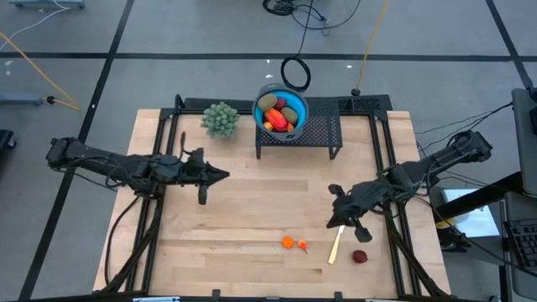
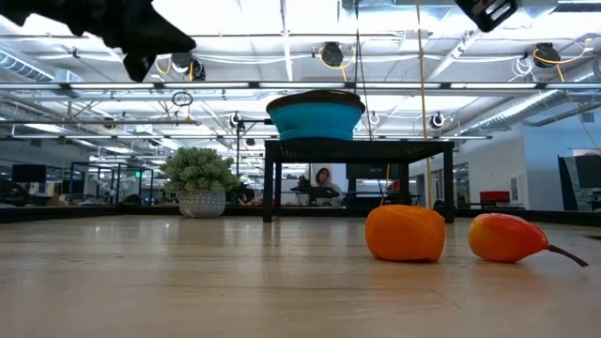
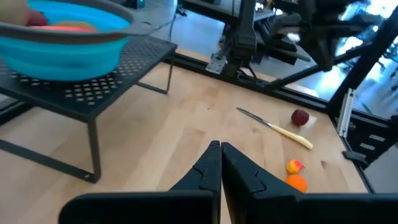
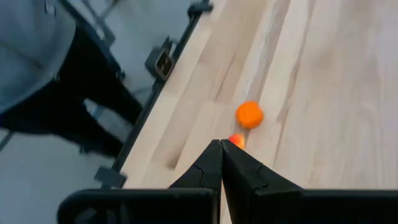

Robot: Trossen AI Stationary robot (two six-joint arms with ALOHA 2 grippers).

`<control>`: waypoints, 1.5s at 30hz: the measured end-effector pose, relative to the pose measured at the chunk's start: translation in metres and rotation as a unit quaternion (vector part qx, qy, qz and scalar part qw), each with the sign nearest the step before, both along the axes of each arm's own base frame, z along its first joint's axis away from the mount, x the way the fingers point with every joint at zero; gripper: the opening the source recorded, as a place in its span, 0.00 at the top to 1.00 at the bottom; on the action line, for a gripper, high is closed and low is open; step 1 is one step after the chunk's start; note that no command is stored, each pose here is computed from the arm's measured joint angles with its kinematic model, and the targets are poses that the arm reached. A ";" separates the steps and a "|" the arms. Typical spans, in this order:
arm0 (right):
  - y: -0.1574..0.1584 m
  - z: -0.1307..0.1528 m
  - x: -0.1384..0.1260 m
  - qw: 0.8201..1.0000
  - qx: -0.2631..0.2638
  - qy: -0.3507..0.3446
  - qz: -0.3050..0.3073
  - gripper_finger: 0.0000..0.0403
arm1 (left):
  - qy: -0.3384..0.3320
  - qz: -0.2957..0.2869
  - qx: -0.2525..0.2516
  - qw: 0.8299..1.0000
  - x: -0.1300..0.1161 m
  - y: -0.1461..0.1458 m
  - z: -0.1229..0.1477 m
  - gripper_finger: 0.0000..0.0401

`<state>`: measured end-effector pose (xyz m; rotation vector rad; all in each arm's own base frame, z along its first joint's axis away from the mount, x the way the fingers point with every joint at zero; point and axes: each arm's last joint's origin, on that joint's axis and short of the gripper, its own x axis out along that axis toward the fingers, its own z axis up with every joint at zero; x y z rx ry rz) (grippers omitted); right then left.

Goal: Pick & Place Fruit
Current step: Put the pomegranate into the blue strainer on the shelf

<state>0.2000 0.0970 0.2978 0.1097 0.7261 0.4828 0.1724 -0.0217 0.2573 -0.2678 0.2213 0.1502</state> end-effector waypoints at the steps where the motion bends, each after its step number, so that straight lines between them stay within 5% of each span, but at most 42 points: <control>1: 0.003 0.002 0.002 1.000 -0.006 0.013 0.005 1.00 | -0.003 0.004 0.001 1.000 -0.003 0.001 -0.002 0.98; 10: 0.034 0.008 0.005 0.990 -0.045 0.128 0.045 1.00 | -0.012 0.015 0.018 1.000 -0.021 0.005 -0.013 0.99; 17: 0.054 -0.003 0.001 0.967 0.006 0.251 0.042 1.00 | -0.003 0.015 0.021 1.000 -0.024 0.005 -0.014 0.97; 30: 0.062 -0.021 -0.004 0.896 0.058 0.424 -0.118 0.98 | 0.001 0.009 0.047 0.999 -0.023 0.005 -0.014 0.97; 36: 0.059 -0.022 -0.007 0.872 0.063 0.456 -0.166 0.89 | 0.002 0.008 0.050 0.999 -0.023 0.005 -0.014 0.99; 45: 0.059 -0.023 -0.008 0.841 0.087 0.483 -0.227 0.62 | 0.003 0.005 0.058 0.998 -0.023 0.005 -0.014 0.96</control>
